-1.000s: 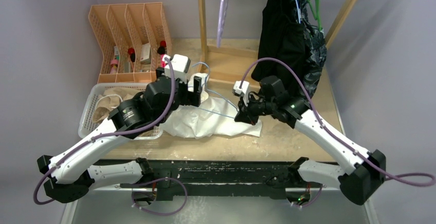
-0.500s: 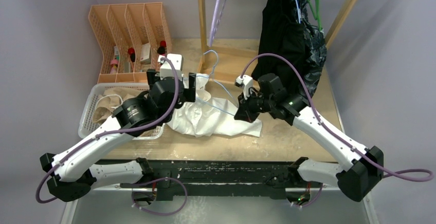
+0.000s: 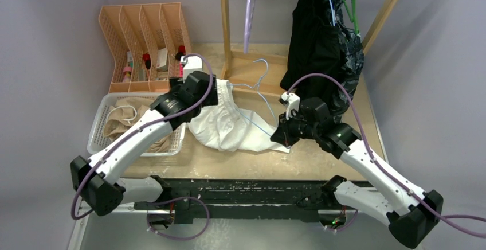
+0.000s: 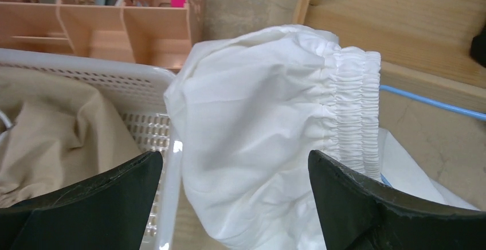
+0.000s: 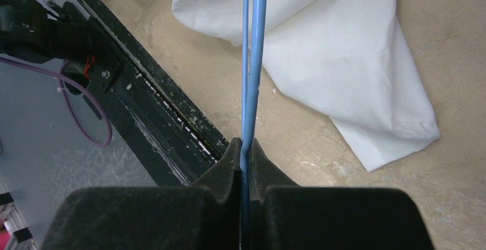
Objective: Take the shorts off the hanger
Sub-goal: Remove the shorts from the hanger, then place the hanger on the clothes rod.
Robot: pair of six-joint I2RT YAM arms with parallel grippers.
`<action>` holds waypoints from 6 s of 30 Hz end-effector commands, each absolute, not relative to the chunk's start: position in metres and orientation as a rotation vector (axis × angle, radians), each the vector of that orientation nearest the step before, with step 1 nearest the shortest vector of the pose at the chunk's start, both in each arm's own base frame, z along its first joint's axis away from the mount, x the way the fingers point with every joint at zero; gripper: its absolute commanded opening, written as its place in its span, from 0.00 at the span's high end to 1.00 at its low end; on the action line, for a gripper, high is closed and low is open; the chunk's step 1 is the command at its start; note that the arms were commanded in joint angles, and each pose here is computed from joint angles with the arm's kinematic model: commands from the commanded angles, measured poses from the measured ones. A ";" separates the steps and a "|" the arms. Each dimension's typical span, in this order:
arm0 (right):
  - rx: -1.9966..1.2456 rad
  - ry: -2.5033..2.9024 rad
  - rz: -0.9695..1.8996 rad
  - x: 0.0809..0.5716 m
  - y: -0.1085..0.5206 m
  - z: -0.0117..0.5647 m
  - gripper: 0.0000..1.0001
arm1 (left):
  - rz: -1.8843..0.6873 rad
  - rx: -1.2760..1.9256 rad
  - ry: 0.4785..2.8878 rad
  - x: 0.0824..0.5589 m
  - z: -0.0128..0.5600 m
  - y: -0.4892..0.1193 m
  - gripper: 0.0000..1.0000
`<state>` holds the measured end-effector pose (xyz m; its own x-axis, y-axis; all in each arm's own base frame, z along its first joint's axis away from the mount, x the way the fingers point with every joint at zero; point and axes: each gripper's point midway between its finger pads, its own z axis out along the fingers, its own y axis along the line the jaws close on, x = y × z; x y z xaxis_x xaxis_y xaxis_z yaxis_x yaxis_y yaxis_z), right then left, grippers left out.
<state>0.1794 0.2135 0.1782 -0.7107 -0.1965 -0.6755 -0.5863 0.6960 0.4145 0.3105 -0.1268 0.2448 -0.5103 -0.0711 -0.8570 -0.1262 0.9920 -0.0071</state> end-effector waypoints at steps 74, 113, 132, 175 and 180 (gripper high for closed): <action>-0.009 1.877 0.335 0.259 0.126 0.330 1.00 | -0.332 0.265 2.470 0.217 0.055 -0.273 1.00; -0.186 1.991 0.106 0.372 0.171 0.391 1.00 | -0.180 0.125 2.095 0.218 0.171 -0.246 0.16; -0.235 2.016 0.119 0.414 0.177 0.397 1.00 | -0.176 0.108 2.076 0.218 0.178 -0.237 0.13; -0.320 1.957 0.415 0.380 0.208 0.400 0.45 | -0.118 0.082 2.074 0.218 0.180 -0.226 0.14; -0.278 1.870 0.469 0.353 0.197 0.399 0.00 | -0.111 0.030 2.054 0.221 0.186 -0.222 0.14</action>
